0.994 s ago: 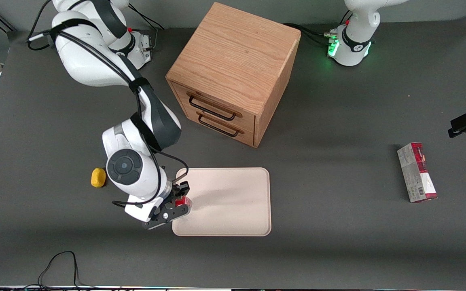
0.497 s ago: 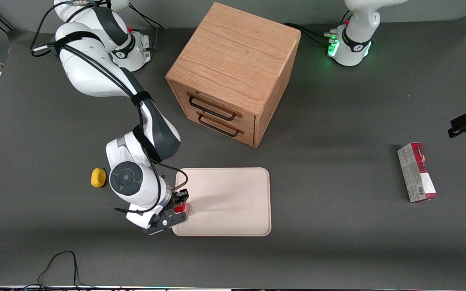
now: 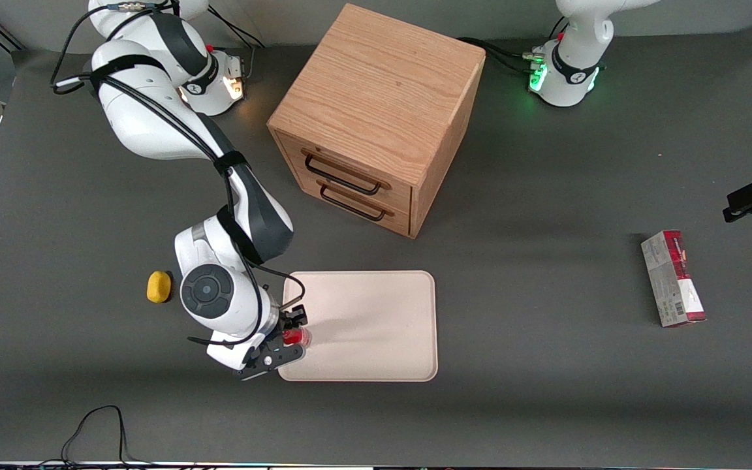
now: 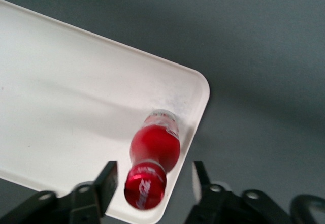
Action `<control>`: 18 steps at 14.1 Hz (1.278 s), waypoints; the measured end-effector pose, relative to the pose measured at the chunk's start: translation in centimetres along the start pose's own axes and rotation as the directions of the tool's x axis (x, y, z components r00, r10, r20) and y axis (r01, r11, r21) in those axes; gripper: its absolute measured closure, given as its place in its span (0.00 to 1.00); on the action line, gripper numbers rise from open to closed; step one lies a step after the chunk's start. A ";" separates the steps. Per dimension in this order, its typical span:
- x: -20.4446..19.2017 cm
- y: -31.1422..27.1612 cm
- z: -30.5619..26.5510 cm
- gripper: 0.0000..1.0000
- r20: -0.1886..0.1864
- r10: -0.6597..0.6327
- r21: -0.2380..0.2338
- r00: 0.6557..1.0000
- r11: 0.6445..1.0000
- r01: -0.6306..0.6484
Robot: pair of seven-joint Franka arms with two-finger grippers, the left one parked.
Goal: Place coke bottle on tray
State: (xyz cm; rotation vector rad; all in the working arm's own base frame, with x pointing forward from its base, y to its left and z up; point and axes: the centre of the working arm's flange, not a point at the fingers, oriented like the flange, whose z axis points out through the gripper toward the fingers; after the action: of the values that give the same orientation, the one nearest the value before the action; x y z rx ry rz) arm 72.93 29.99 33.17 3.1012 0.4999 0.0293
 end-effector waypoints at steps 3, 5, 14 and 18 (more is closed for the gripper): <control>-1.3 0.9 -4.7 0.00 0.054 0.045 -0.019 0.998 0.999 -0.044; -2.9 1.3 -9.5 0.00 0.088 0.062 -0.037 0.994 0.998 -0.059; -11.5 12.1 -24.8 0.00 0.168 0.229 -0.065 0.959 0.973 -0.221; -15.7 17.6 -27.4 0.00 0.106 0.309 -0.046 0.945 0.951 -0.306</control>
State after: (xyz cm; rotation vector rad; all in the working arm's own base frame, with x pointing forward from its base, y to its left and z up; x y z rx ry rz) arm 63.08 8.29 60.31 3.0950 0.0082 -0.1359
